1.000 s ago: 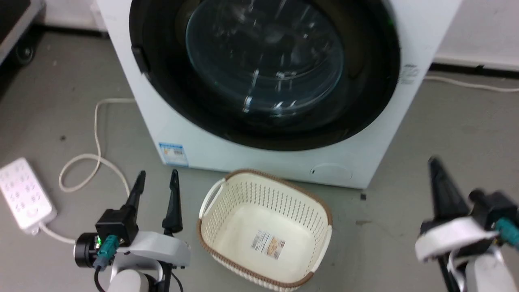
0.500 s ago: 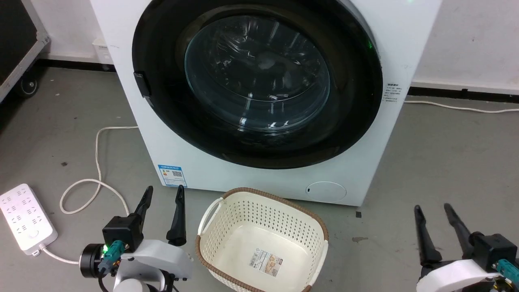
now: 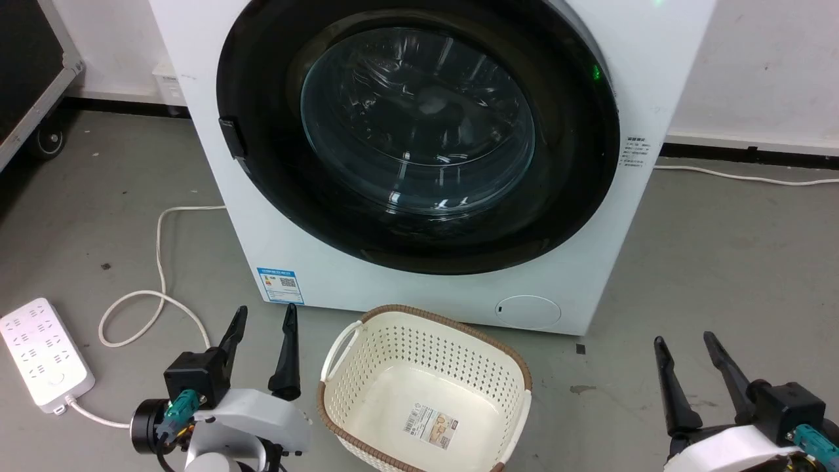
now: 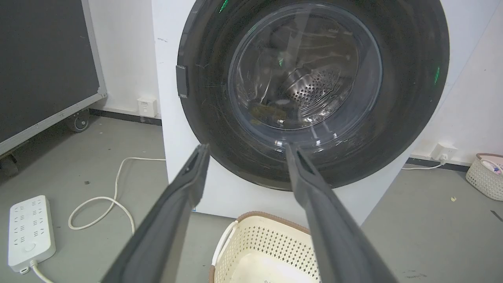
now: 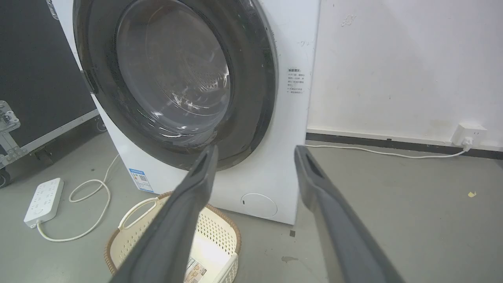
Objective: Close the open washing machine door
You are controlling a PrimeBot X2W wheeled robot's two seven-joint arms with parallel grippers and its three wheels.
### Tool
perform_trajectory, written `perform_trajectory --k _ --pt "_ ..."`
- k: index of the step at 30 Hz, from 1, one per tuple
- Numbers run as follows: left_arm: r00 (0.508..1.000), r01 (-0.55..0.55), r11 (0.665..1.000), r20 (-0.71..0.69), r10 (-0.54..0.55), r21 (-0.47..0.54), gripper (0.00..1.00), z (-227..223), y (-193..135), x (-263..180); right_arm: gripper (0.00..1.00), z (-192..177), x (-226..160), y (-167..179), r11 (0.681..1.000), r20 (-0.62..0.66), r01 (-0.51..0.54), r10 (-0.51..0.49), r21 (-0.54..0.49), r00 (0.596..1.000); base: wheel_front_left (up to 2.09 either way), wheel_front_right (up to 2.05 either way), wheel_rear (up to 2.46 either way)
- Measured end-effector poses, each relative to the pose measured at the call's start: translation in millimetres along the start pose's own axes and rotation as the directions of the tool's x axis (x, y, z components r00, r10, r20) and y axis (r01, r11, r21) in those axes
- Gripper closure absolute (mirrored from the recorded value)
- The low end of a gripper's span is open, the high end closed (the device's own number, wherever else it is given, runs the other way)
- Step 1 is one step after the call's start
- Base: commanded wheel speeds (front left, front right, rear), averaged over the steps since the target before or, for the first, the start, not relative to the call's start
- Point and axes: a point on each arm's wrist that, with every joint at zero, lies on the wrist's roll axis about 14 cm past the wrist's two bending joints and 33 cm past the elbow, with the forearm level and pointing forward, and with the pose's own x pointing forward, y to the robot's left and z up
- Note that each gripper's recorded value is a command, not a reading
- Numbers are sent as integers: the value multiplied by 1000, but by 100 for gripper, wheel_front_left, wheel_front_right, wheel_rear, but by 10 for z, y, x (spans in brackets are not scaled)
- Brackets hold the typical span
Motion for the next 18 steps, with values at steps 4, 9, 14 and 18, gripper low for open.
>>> perform_trajectory --k 4,9,14,18 --pt "1000 -5 1000 -4 5 -7 0 -12 12 -5 0 -9 -4 23 1000 -2 -7 7 2 1000 0 0 0" --pt "1000 -13 1000 -9 13 -11 100 -27 33 -11 100 -12 0 45 1000 -3 -12 12 9 1000 0 0 0" --pt "1000 -12 1000 -9 12 -13 100 -28 27 -11 100 -18 2 45 1000 -6 -12 12 9 1000 0 0 0" --pt "1000 -13 1000 -7 13 -9 100 -16 31 -11 100 -24 8 57 1000 -9 -16 16 8 1000 0 0 0"
